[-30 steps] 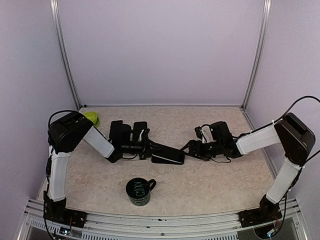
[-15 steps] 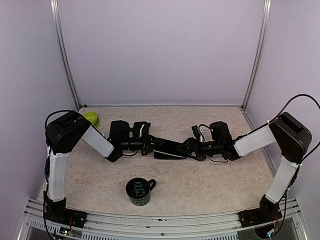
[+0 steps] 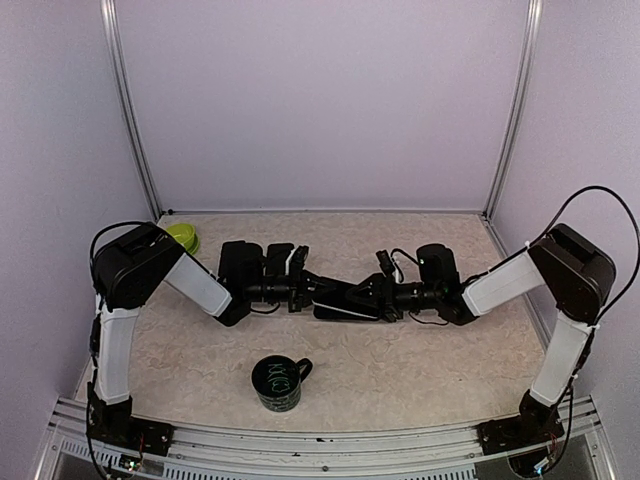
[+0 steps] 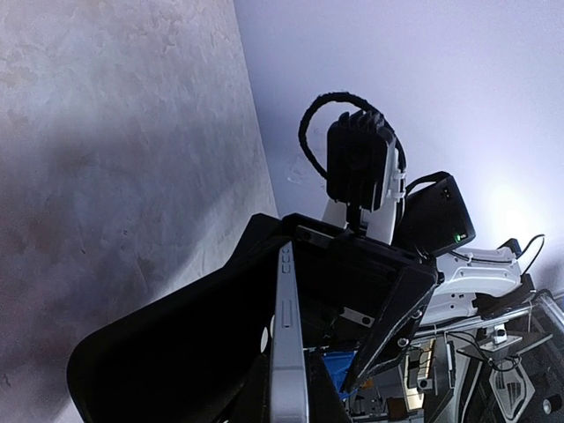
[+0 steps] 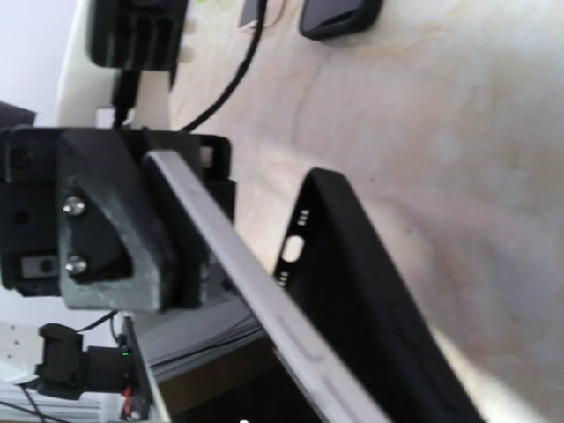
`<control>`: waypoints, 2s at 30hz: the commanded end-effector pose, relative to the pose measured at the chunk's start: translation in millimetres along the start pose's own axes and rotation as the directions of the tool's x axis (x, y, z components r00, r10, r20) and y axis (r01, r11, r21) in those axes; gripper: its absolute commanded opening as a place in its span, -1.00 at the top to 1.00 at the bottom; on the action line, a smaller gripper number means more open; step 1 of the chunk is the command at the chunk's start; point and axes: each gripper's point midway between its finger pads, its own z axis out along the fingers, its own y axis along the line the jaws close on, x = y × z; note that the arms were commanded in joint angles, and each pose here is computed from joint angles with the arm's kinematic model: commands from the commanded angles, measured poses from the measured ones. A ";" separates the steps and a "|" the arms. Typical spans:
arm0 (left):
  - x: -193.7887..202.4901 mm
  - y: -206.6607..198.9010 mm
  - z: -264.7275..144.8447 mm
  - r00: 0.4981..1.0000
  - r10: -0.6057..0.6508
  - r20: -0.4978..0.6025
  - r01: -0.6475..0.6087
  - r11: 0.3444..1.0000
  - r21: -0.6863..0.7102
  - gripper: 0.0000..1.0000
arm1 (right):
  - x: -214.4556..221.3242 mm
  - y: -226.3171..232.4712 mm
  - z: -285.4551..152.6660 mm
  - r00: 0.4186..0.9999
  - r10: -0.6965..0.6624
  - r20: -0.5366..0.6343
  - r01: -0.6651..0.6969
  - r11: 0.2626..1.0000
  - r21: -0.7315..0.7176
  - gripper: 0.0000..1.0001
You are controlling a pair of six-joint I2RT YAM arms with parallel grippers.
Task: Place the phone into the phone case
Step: Pick up the phone with the phone case from the center of the board, then pass from the left arm to the right
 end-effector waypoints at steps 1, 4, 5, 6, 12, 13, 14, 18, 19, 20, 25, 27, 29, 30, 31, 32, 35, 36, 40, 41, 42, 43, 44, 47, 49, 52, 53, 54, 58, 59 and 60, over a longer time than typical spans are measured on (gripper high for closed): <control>-8.8 -43.7 3.3 0.994 0.108 0.018 -0.110 0.988 0.108 1.00 | 1.3 13.3 4.6 1.000 -0.002 -0.009 0.002 0.998 -0.063 -0.63; -9.7 -42.9 3.0 0.993 0.111 0.025 -0.113 0.988 0.101 1.00 | 3.1 15.8 4.5 1.000 0.003 -0.017 -0.004 0.997 -0.078 -0.55; -10.1 -43.5 2.9 0.993 0.113 0.026 -0.115 0.988 0.100 1.00 | 4.1 16.3 4.5 1.000 0.004 -0.020 -0.006 0.997 -0.083 -0.50; -10.4 -43.9 3.0 0.993 0.116 0.027 -0.118 0.988 0.100 1.00 | 4.2 17.1 4.4 1.000 0.006 -0.021 -0.008 0.996 -0.088 -0.42; -9.8 -41.7 4.1 0.993 0.114 0.021 -0.115 0.989 0.095 1.00 | 5.8 21.2 4.6 1.000 0.010 -0.030 -0.013 0.993 -0.119 -0.09; -10.1 -40.9 3.9 0.993 0.112 0.022 -0.114 0.989 0.093 1.00 | 6.3 21.0 4.8 0.999 0.012 -0.031 -0.016 0.993 -0.121 -0.03; -10.1 -40.8 3.7 0.993 0.113 0.021 -0.115 0.989 0.093 1.00 | 6.6 21.4 5.1 0.999 0.012 -0.033 -0.016 0.992 -0.125 0.04; -9.5 -40.1 4.0 0.994 0.111 0.017 -0.112 0.989 0.092 1.00 | 7.6 24.7 5.1 0.999 0.008 -0.041 -0.014 0.989 -0.146 0.25; -9.5 -39.9 3.8 0.994 0.110 0.016 -0.110 0.990 0.092 1.00 | 7.9 26.1 4.8 0.999 0.006 -0.043 -0.012 0.988 -0.152 0.27; -9.5 -39.5 3.3 0.994 0.109 0.015 -0.110 0.990 0.091 1.00 | 7.9 27.3 4.5 0.999 0.003 -0.044 -0.010 0.988 -0.156 0.29; -11.7 -38.5 1.1 0.994 0.107 0.020 -0.109 0.990 0.088 0.98 | 6.1 34.5 1.5 0.999 -0.013 -0.041 0.006 0.984 -0.180 0.44; -11.9 -38.1 0.9 0.994 0.107 0.020 -0.109 0.990 0.088 0.95 | 5.7 37.6 0.5 0.999 -0.019 -0.039 0.011 0.982 -0.190 0.46; -12.1 -38.0 0.7 0.994 0.108 0.020 -0.109 0.990 0.089 0.91 | 5.5 40.0 -0.8 0.999 -0.020 -0.038 0.012 0.980 -0.199 0.49; -11.8 -37.9 0.7 0.994 0.108 0.020 -0.109 0.990 0.089 0.89 | 4.9 41.2 -1.7 0.999 -0.021 -0.036 0.013 0.979 -0.204 0.51; -11.8 -37.7 0.6 0.994 0.108 0.020 -0.110 0.990 0.089 0.87 | 4.9 42.0 -2.4 0.999 -0.020 -0.036 0.012 0.978 -0.209 0.53; -11.7 -37.5 0.5 0.994 0.108 0.020 -0.109 0.990 0.088 0.85 | 4.8 43.3 -3.1 0.999 -0.021 -0.036 0.012 0.977 -0.215 0.55; -11.1 -37.3 0.1 0.994 0.109 0.019 -0.110 0.990 0.089 0.78 | 3.3 46.5 -6.2 0.999 -0.019 -0.030 0.012 0.973 -0.233 0.59; -10.9 -37.4 0.0 0.994 0.110 0.019 -0.111 0.990 0.088 0.75 | 3.0 47.7 -7.3 0.999 -0.019 -0.029 0.011 0.971 -0.239 0.62; -11.3 -36.8 -2.3 0.993 0.114 0.022 -0.115 0.990 0.086 0.67 | 1.0 50.9 -10.8 1.000 -0.018 -0.024 0.011 0.966 -0.259 0.71; -11.9 -37.3 -3.3 0.993 0.116 0.025 -0.118 0.989 0.085 0.63 | 0.4 51.2 -11.4 1.000 -0.018 -0.024 0.011 0.965 -0.262 0.73; -12.2 -36.7 -4.3 0.993 0.116 0.027 -0.118 0.990 0.083 0.60 | -0.5 52.0 -11.9 1.000 -0.018 -0.022 0.012 0.965 -0.263 0.74; -12.7 -37.5 -5.5 0.993 0.118 0.029 -0.120 0.989 0.084 0.58 | -0.9 51.5 -12.4 1.000 -0.018 -0.021 0.011 0.965 -0.263 0.74; -13.3 -38.6 -6.8 0.992 0.121 0.033 -0.123 0.989 0.084 0.56 | -1.2 51.5 -13.1 1.000 -0.018 -0.021 0.012 0.964 -0.264 0.76; -14.8 -40.5 -10.0 0.991 0.126 0.039 -0.129 0.988 0.083 0.54 | -2.4 51.9 -15.1 1.000 -0.020 -0.018 0.014 0.963 -0.270 0.81; -16.0 -41.5 -12.1 0.991 0.129 0.043 -0.132 0.988 0.079 0.54 | -2.5 51.3 -16.1 1.000 -0.019 -0.019 0.013 0.963 -0.271 0.85; -20.2 -43.9 -15.2 0.989 0.140 0.054 -0.144 0.988 0.065 0.53 | -3.6 50.8 -18.3 1.000 -0.020 -0.016 0.015 0.962 -0.272 0.88; -21.8 -42.1 -15.9 0.987 0.148 0.056 -0.151 0.987 0.049 0.52 | -3.8 50.6 -19.0 1.000 -0.022 -0.016 0.017 0.962 -0.272 0.89; -23.6 -42.8 -16.8 0.986 0.158 0.058 -0.160 0.986 0.036 0.51 | -3.9 50.4 -19.7 1.000 -0.021 -0.016 0.016 0.962 -0.271 0.90; -29.1 -39.9 -21.1 0.980 0.188 0.064 -0.186 0.982 -0.037 0.46 | -4.7 50.5 -23.2 0.999 -0.032 -0.014 0.027 0.962 -0.272 0.96; -30.0 -41.0 -22.3 0.979 0.191 0.066 -0.189 0.981 -0.042 0.45 | -4.7 51.2 -24.3 0.999 -0.036 -0.013 0.031 0.961 -0.274 0.98; -30.5 -43.3 -23.6 0.978 0.195 0.068 -0.192 0.980 -0.041 0.45 | -5.3 52.1 -25.3 0.999 -0.043 -0.012 0.038 0.960 -0.277 1.00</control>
